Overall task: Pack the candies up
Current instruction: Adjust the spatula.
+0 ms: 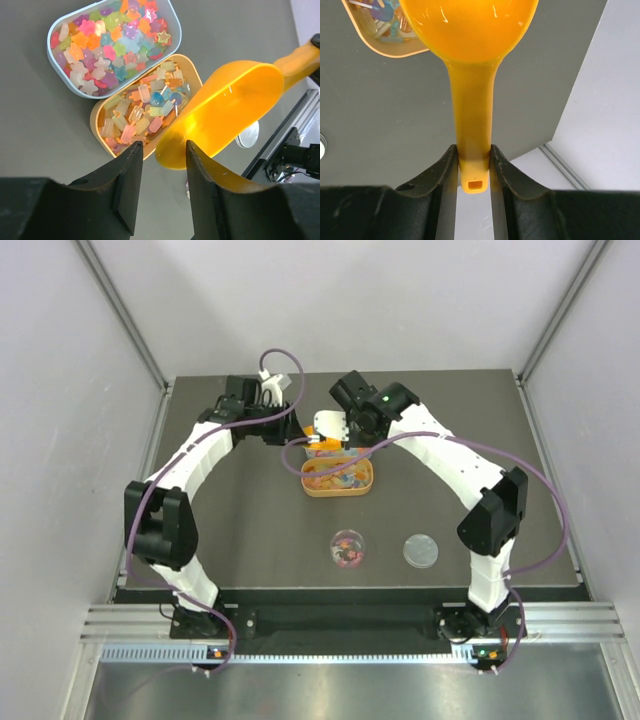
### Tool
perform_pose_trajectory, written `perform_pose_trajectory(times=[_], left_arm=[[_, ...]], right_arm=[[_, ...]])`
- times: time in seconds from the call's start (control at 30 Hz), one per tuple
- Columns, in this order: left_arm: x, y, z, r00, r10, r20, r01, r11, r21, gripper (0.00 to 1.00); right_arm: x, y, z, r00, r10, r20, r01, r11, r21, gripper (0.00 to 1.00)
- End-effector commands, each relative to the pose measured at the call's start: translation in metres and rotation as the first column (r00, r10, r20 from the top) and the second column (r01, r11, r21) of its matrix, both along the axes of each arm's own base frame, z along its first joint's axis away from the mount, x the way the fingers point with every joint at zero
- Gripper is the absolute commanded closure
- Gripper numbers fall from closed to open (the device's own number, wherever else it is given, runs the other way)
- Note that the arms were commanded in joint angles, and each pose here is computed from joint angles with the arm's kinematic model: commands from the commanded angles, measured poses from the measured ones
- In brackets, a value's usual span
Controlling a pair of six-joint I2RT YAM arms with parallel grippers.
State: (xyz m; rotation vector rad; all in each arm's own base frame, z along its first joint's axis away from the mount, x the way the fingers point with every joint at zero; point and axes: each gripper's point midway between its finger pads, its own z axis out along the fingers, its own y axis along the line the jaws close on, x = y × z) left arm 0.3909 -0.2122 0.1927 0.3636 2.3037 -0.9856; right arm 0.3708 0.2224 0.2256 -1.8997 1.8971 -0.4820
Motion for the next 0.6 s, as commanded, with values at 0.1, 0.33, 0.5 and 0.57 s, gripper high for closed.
perform_pose_trajectory(times=[0.1,0.33,0.5,0.57], left_arm=[[0.016,-0.006,0.002,0.998,-0.016,0.062,0.014,0.999,0.033,0.56],[0.018,-0.019,-0.005,0.997,-0.044,0.061,0.041,0.998,0.050,0.57],[0.016,-0.028,-0.001,0.995,-0.067,0.074,0.063,0.997,0.048,0.57],[0.016,-0.029,0.000,0.994,-0.069,0.079,0.065,0.997,0.048,0.56]], right_arm=[[-0.012,0.013,0.056,0.995,0.043,0.091,-0.062,0.976,0.209,1.00],[-0.031,0.023,0.094,0.982,0.094,0.163,-0.149,0.916,0.372,1.00],[-0.038,0.025,0.090,0.987,0.098,0.130,-0.143,0.903,0.405,1.00],[-0.042,0.029,0.087,0.988,0.111,0.107,-0.147,0.893,0.425,1.00]])
